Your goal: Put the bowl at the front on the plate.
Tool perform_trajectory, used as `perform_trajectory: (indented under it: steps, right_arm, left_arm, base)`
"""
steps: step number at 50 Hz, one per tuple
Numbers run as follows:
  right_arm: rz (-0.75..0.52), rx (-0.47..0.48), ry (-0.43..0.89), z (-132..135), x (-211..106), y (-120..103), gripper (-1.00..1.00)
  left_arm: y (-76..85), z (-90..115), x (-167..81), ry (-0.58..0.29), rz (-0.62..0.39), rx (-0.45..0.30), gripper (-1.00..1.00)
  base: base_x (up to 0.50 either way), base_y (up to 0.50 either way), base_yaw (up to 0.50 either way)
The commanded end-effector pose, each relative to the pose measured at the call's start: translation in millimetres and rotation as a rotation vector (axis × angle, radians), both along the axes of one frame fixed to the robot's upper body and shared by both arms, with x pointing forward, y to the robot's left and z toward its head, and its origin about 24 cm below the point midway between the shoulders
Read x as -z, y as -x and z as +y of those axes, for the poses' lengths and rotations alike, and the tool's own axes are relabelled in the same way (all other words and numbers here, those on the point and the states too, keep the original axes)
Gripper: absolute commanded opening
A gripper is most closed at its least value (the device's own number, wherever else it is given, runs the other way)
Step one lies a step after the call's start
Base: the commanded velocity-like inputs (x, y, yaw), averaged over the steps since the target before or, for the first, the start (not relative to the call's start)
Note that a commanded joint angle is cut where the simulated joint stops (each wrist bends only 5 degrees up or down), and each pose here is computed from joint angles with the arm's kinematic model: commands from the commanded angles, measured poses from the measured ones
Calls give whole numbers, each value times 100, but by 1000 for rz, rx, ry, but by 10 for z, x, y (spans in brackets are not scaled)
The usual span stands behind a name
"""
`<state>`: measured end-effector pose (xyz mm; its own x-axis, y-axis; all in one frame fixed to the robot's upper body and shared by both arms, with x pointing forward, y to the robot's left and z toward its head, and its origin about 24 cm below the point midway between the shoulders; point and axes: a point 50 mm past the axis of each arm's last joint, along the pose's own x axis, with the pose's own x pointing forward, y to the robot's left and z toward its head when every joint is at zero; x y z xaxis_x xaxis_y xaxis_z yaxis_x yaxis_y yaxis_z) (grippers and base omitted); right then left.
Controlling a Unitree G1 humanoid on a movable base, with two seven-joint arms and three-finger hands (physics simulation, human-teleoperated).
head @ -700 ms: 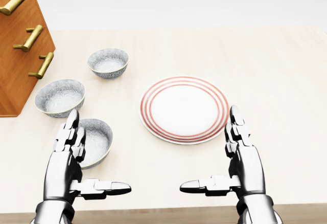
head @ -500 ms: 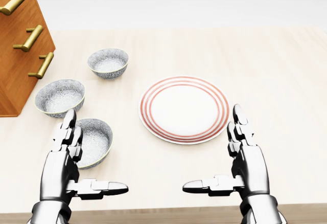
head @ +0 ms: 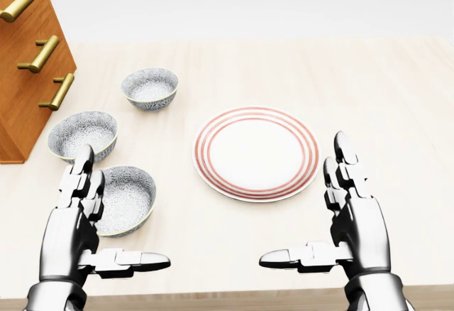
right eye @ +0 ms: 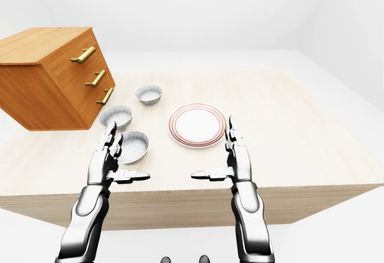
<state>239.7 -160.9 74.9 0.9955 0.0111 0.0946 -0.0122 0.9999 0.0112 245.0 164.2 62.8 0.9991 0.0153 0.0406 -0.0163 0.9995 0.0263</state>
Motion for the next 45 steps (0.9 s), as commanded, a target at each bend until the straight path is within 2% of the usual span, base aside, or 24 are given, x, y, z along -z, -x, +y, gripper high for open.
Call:
perform_trajectory:
  steps: [1,21,45]
  right_arm:
    - [-43,-19,-14,3,-96,65,100]
    - [-36,-18,-1,8,-81,50,100]
    - [-60,-32,-35,-1,-133,59,100]
  left_arm:
    - [40,19,-122,-1,-53,-2,98]
    - [67,29,-187,4,-81,-4,98]
    - [64,53,-231,2,-99,-7,98]
  base:
    - [50,0,0]
    - [49,0,0]
    - [0,0,0]
